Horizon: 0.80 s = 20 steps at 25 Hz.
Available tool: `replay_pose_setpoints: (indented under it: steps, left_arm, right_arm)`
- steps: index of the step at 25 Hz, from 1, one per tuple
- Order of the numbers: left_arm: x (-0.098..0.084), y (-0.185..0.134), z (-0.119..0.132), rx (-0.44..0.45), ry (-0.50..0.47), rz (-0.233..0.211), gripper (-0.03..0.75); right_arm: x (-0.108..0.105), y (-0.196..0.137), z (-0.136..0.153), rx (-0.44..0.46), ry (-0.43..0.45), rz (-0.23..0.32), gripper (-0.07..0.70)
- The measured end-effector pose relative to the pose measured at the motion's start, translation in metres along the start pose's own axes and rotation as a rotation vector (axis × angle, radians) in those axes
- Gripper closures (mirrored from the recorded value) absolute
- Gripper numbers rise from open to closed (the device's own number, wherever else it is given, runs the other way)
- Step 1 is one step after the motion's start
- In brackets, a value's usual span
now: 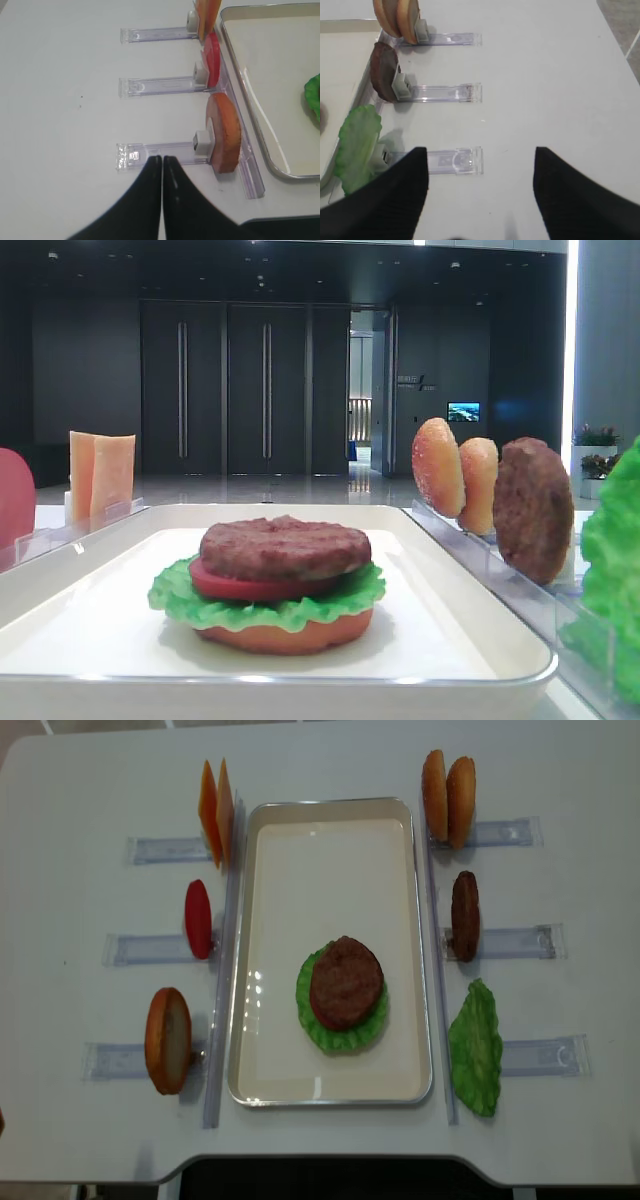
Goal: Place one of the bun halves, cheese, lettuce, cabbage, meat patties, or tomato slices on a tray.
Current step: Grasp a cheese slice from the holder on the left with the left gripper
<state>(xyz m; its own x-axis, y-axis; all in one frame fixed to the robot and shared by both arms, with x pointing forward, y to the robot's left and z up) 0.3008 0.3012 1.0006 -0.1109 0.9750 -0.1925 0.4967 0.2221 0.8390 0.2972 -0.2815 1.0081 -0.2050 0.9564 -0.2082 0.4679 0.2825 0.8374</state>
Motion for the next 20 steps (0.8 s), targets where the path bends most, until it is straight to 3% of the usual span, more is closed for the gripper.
replay_pose_setpoints:
  steps: [3, 5, 7, 11, 13, 20]
  left_arm:
    - [0.0000, 0.0000, 0.0000, 0.000, 0.000, 0.000, 0.714]
    - [0.0000, 0.0000, 0.0000, 0.000, 0.000, 0.000, 0.666]
    - [0.0000, 0.0000, 0.0000, 0.000, 0.000, 0.000, 0.543]
    - [0.0000, 0.0000, 0.0000, 0.000, 0.000, 0.000, 0.174]
    - [0.0000, 0.0000, 0.0000, 0.000, 0.000, 0.000, 0.094]
    - [0.0000, 0.0000, 0.0000, 0.000, 0.000, 0.003, 0.099]
  right_arm:
    - [0.0032, 0.0013, -0.0001, -0.007, 0.019, 0.009, 0.197]
    - [0.0037, 0.0015, -0.0001, -0.008, 0.022, 0.011, 0.197]
    - [0.0039, 0.0015, -0.0001, -0.009, 0.023, 0.011, 0.197]
    - [0.0040, 0.0016, -0.0001, -0.009, 0.024, 0.012, 0.197]
    - [0.0040, 0.0016, -0.0001, -0.009, 0.024, 0.012, 0.197]
    - [0.0041, 0.0016, -0.0001, -0.009, 0.024, 0.012, 0.197]
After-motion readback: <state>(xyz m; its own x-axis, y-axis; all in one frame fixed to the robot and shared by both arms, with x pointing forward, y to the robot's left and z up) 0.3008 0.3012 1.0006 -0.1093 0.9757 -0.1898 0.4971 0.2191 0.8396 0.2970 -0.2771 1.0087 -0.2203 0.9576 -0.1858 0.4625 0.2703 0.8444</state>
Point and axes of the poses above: a point on each arm's last joint axis where the gripper is mounted, z pointing out along that axis toward the gripper, x along the wrist's bending axis when the last joint is at zero, y = z × x, the point moved 8 cm from there along z, pointing out along that axis toward the gripper, and after that the axes turned 15 degrees about -z, right-handed, at the moved point
